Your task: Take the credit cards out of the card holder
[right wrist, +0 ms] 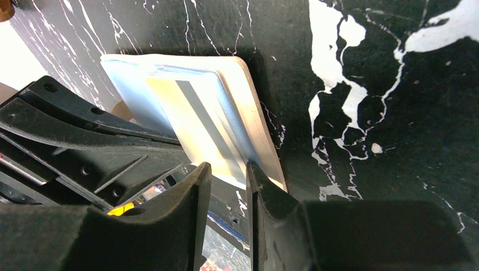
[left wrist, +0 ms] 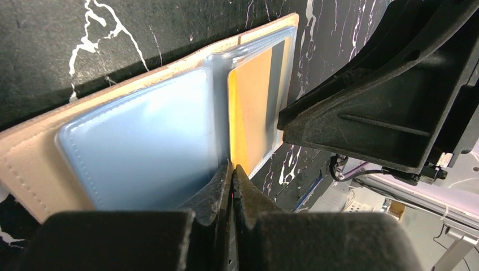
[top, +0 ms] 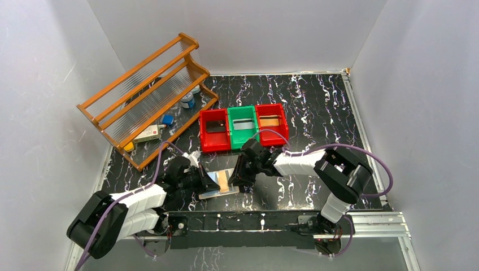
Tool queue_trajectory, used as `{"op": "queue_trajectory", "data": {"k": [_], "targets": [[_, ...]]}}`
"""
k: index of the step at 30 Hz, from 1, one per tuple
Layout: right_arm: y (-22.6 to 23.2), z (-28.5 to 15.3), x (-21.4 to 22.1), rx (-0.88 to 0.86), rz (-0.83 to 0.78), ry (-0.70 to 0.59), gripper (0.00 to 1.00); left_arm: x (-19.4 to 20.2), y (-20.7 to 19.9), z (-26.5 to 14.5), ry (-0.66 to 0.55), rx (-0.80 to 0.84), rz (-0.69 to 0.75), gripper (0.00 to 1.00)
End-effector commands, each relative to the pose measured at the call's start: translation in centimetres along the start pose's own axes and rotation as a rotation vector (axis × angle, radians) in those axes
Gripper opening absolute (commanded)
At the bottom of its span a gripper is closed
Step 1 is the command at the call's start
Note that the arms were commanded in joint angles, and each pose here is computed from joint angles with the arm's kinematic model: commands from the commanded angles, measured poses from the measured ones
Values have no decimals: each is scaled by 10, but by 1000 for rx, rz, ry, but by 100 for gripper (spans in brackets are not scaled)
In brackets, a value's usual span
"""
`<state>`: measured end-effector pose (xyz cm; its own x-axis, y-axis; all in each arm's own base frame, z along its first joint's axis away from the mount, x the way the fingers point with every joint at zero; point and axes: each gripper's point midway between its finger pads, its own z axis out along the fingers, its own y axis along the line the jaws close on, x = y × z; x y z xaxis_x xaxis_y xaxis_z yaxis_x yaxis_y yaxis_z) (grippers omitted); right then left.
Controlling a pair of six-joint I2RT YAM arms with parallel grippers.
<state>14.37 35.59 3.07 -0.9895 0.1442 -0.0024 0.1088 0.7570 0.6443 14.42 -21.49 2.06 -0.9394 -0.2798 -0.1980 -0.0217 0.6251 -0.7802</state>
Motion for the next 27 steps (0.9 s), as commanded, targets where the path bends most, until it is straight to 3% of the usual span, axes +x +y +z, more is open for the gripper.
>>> {"op": "queue_trajectory", "data": {"k": [1,19,27], "targets": [[-23,15,7,83,-4,-6,38,2,-12,-3,26,16,36,0],[-25,14,6,89,1,-7,39,-3,13,-16,-20,-153,33,0],[-24,13,5,90,1,-13,39,-7,8,-17,-33,-141,45,0]]}}
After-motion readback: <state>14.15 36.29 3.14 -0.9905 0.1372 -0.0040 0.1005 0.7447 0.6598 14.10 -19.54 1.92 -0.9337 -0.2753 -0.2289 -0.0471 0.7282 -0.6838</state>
